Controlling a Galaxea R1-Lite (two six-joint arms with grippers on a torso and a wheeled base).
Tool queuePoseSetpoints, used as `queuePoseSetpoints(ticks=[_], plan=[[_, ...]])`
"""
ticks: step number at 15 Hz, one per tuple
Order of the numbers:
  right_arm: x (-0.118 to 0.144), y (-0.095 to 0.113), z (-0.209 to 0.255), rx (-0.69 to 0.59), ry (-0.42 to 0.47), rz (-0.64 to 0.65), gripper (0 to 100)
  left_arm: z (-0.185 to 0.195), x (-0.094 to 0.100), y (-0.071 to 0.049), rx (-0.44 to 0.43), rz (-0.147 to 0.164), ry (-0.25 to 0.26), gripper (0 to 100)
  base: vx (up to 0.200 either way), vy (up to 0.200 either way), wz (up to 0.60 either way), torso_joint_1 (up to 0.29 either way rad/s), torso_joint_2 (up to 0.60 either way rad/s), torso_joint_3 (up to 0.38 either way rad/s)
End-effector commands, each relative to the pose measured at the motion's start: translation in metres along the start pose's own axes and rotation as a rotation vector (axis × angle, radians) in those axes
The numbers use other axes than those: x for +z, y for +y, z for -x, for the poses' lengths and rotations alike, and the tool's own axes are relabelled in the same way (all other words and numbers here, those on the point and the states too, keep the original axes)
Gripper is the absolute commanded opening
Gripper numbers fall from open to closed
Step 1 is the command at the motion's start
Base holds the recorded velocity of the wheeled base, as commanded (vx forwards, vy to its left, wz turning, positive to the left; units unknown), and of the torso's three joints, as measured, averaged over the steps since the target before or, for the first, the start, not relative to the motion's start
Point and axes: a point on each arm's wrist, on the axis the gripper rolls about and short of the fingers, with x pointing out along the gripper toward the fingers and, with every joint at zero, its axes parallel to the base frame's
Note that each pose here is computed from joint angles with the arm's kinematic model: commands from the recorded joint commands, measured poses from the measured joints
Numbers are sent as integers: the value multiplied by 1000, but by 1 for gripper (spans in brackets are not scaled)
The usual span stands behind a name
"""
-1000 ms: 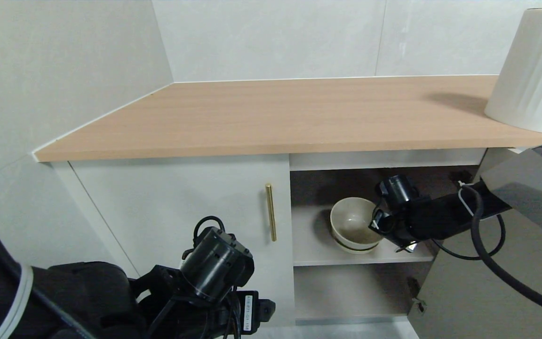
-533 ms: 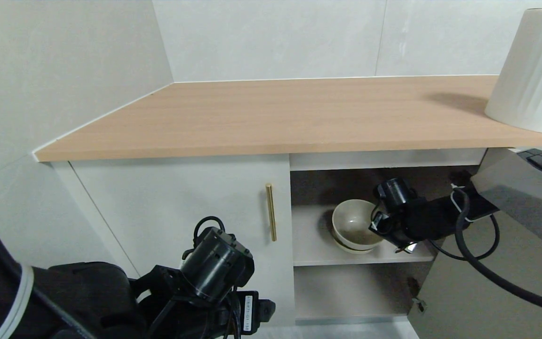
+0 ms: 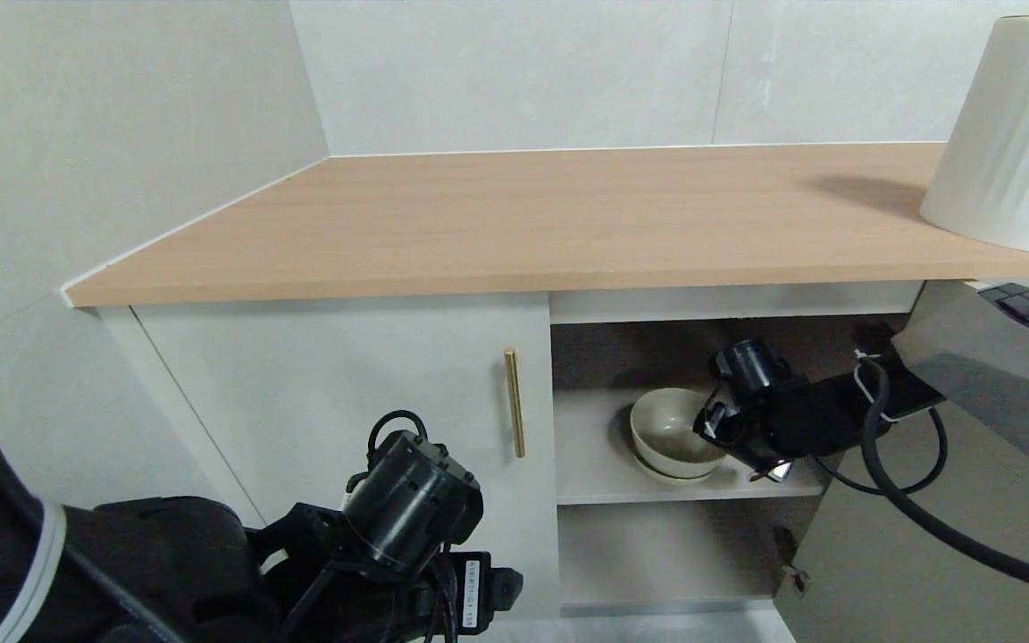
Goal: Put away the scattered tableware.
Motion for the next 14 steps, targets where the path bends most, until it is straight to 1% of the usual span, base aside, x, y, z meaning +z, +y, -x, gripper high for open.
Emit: queuePoseSetpoints(ticks=[1, 2, 4, 5, 6, 8, 9, 10, 11, 12, 13, 14], plan=[[0, 0, 3, 4, 1, 3, 100, 0, 0, 0, 1, 1, 0, 100, 0, 0, 0, 0, 0, 0], [-2, 1, 6, 6, 4, 11, 100, 0, 0, 0, 0, 1, -1, 100, 0, 0, 0, 0, 0, 0], [-14, 6, 23, 32, 28, 56, 100, 1, 1, 0, -2, 3, -5, 100, 0, 0, 0, 0, 0, 0], [-18, 8, 37, 61, 39, 102, 100, 2, 1, 0, -4, 4, -9, 100, 0, 0, 0, 0, 0, 0], [-23, 9, 55, 91, 50, 160, 100, 5, 3, 2, -5, 11, -21, 100, 0, 0, 0, 0, 0, 0], [-31, 6, 96, 192, 96, 278, 100, 16, 9, 8, -8, 33, -47, 100, 0, 0, 0, 0, 0, 0], [-34, 1, 120, 256, 121, 363, 100, 27, 10, 14, 0, 40, -51, 100, 0, 0, 0, 0, 0, 0], [-38, -6, 143, 315, 149, 449, 100, 39, 11, 20, 8, 37, -55, 100, 0, 0, 0, 0, 0, 0], [-43, -10, 160, 341, 167, 511, 100, 48, 11, 28, 15, 41, -63, 100, 0, 0, 0, 0, 0, 0], [-42, -15, 180, 356, 169, 557, 100, 58, 12, 33, 15, 44, -76, 100, 0, 0, 0, 0, 0, 0], [-39, -21, 200, 363, 175, 577, 100, 67, 13, 38, 23, 45, -108, 100, 0, 0, 0, 0, 0, 0], [-36, -28, 220, 362, 188, 595, 100, 77, 13, 41, 32, 37, -141, 100, 0, 0, 0, 0, 0, 0]])
